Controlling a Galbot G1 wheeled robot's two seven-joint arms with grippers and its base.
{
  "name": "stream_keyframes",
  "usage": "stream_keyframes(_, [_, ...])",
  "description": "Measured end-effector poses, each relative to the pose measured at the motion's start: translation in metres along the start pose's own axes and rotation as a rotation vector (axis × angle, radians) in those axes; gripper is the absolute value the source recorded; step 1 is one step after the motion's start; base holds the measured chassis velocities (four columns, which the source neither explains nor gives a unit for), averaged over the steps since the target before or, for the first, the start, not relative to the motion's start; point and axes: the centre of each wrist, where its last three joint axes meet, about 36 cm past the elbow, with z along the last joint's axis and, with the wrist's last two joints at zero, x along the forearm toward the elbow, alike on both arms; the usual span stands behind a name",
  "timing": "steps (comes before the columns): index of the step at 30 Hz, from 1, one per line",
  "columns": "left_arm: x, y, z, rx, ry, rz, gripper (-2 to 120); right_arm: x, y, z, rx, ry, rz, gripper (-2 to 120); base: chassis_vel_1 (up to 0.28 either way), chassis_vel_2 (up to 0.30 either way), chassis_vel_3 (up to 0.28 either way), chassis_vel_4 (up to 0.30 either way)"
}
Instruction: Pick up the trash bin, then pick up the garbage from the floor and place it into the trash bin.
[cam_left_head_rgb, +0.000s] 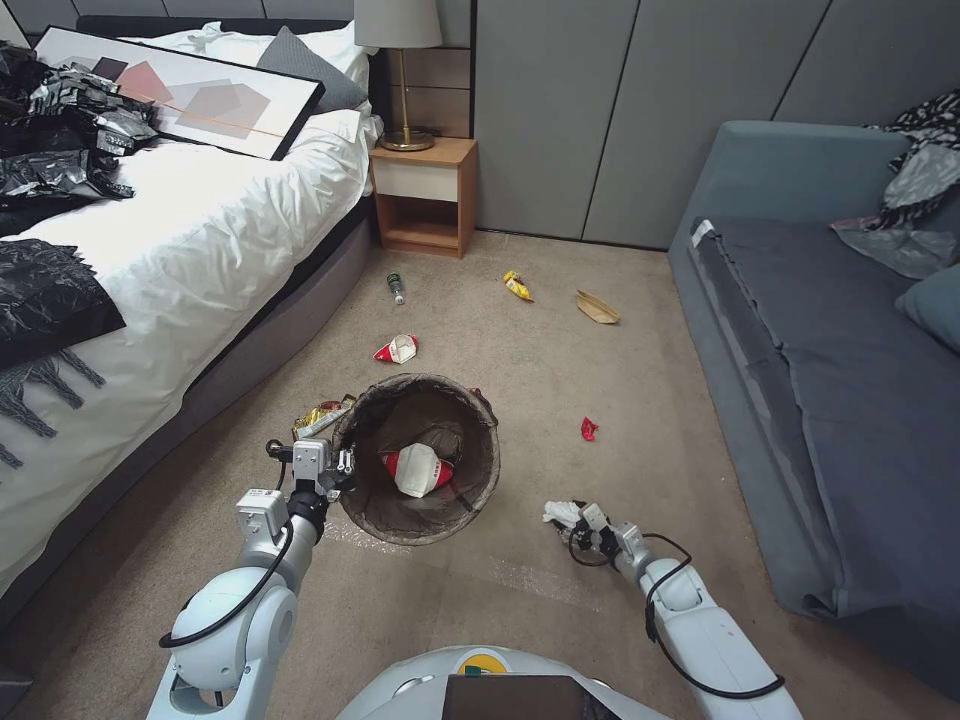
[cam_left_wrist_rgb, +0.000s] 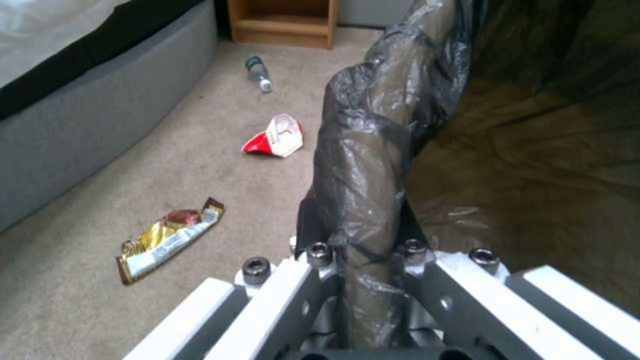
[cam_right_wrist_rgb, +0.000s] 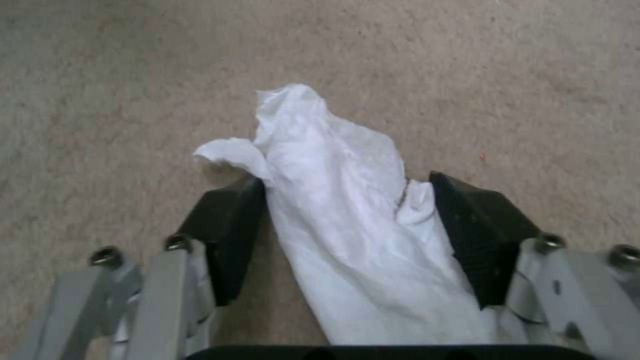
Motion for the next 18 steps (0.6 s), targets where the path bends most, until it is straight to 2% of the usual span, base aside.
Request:
stream_keyframes(7, [0.0003, 0.0017, -0.0005, -0.004, -0.001, -0.003, 0, -0.0008, 0.0027, 0.0047, -0.002, 0.002, -0.002, 45, 0.000, 0.000, 0.000, 0.000])
stream_keyframes(10, [0.0005, 0.0014, -0.0010, -0.004, -0.002, -0.002, 0, 0.0005, 0.0028, 0.0070, -0.005, 0.005, -0.001, 35, 0.000, 0.000, 0.000, 0.000])
stream_keyframes(16, [0.0004, 0.0010, -0.0017, -0.004, -0.005, 0.001, 0, 0.0023, 0.0023, 0.0081, -0.007, 0.006, 0.003, 26, 0.000, 0.000, 0.000, 0.000])
stream_keyframes(18, [0.0003, 0.0010, -0.0022, -0.004, -0.007, 0.001, 0, 0.0040, 0.0005, 0.0087, -0.007, 0.006, 0.007, 18, 0.000, 0.000, 0.000, 0.000])
